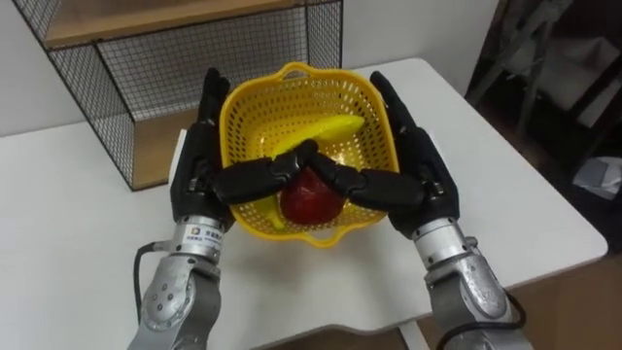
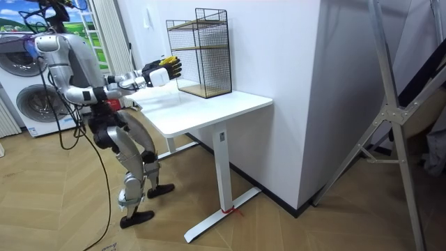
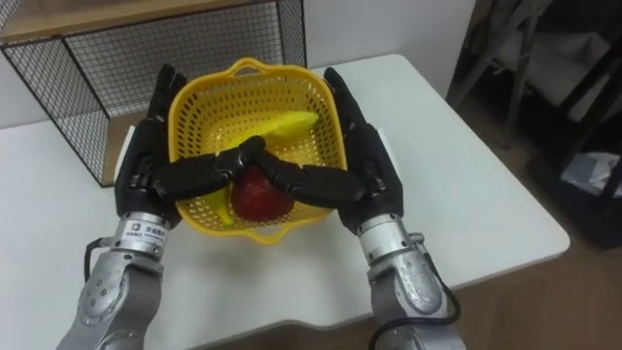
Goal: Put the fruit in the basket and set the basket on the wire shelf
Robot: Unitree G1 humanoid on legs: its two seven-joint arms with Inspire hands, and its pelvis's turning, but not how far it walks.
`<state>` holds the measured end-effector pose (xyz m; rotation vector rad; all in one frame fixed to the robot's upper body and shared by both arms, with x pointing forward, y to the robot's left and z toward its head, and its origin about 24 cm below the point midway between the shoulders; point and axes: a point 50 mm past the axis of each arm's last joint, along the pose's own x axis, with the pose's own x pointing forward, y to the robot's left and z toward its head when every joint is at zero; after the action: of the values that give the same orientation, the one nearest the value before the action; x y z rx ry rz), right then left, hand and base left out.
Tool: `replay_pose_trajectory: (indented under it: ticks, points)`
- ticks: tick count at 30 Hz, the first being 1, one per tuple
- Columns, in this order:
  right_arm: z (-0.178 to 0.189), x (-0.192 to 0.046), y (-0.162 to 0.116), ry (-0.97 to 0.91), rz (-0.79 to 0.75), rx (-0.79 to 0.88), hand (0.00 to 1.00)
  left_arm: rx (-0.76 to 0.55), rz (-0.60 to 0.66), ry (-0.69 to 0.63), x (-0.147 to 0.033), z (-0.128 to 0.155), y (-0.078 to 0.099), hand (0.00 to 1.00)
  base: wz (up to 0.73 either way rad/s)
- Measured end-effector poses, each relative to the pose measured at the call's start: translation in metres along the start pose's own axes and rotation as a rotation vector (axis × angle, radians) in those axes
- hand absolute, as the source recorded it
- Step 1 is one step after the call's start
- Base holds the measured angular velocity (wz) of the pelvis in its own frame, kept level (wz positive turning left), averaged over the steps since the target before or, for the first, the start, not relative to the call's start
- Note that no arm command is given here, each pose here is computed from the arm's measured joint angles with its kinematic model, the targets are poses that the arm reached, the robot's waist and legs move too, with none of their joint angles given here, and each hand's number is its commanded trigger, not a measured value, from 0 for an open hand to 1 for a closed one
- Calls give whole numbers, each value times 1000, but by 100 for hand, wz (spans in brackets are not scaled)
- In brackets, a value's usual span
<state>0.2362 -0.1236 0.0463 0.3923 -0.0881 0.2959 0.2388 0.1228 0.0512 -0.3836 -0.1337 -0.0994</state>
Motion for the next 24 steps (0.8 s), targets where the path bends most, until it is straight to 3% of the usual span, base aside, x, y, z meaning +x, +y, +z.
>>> replay_pose_trajectory:
  ticks: [24]
  points:
    - [-1,6,-4,23,12,-16,0,89,-6,1,4,3,2,0,6]
